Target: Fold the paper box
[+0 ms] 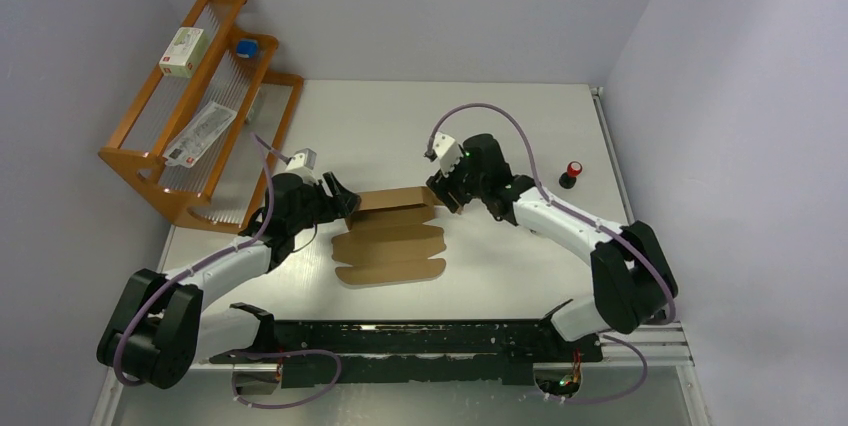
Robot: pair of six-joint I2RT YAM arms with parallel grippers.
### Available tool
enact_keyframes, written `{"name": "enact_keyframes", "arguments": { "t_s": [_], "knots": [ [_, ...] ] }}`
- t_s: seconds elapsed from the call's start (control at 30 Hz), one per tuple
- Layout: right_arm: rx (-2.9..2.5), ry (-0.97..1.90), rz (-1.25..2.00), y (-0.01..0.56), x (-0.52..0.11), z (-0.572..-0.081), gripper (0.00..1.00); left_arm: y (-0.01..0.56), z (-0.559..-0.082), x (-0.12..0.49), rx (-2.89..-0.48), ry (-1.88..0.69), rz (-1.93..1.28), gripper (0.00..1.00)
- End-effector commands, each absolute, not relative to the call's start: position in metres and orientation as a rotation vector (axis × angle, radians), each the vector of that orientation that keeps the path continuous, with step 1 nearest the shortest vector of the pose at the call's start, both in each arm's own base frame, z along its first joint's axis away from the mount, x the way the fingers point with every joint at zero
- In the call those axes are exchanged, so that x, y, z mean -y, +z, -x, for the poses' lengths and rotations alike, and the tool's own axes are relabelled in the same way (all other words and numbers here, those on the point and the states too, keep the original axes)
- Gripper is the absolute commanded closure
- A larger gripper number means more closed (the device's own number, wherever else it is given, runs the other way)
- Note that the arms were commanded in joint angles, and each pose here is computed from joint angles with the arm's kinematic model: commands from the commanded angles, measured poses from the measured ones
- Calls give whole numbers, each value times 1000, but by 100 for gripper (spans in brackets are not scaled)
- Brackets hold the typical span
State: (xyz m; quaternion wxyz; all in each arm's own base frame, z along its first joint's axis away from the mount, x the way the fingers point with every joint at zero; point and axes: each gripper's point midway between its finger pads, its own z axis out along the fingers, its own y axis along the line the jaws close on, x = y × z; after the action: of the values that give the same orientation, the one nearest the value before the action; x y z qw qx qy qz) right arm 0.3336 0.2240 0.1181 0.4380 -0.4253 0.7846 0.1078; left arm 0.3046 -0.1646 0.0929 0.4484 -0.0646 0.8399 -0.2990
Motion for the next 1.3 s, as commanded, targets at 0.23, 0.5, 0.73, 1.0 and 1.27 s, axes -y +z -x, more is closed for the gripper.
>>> {"name": "enact_keyframes", "arguments": {
  "t_s": [0.23,0.5,0.73,1.0,1.27],
  "knots": [
    [-1997,359,1246,79,-239,-346,51,104,-307,173,-2055,-778,119,31],
    [-2056,479,1156,75,-248,-331,70,106,-306,177,-2045,-815,118,31],
    [-2094,549,1086,71,-251,-318,81,107,-304,183,-2040,-861,117,32],
    [-2175,504,916,75,-249,-324,90,116,-300,192,-2017,-950,114,32],
    [-2193,490,728,88,-260,-328,88,121,-296,198,-1994,-1021,132,33]
  ]
}}
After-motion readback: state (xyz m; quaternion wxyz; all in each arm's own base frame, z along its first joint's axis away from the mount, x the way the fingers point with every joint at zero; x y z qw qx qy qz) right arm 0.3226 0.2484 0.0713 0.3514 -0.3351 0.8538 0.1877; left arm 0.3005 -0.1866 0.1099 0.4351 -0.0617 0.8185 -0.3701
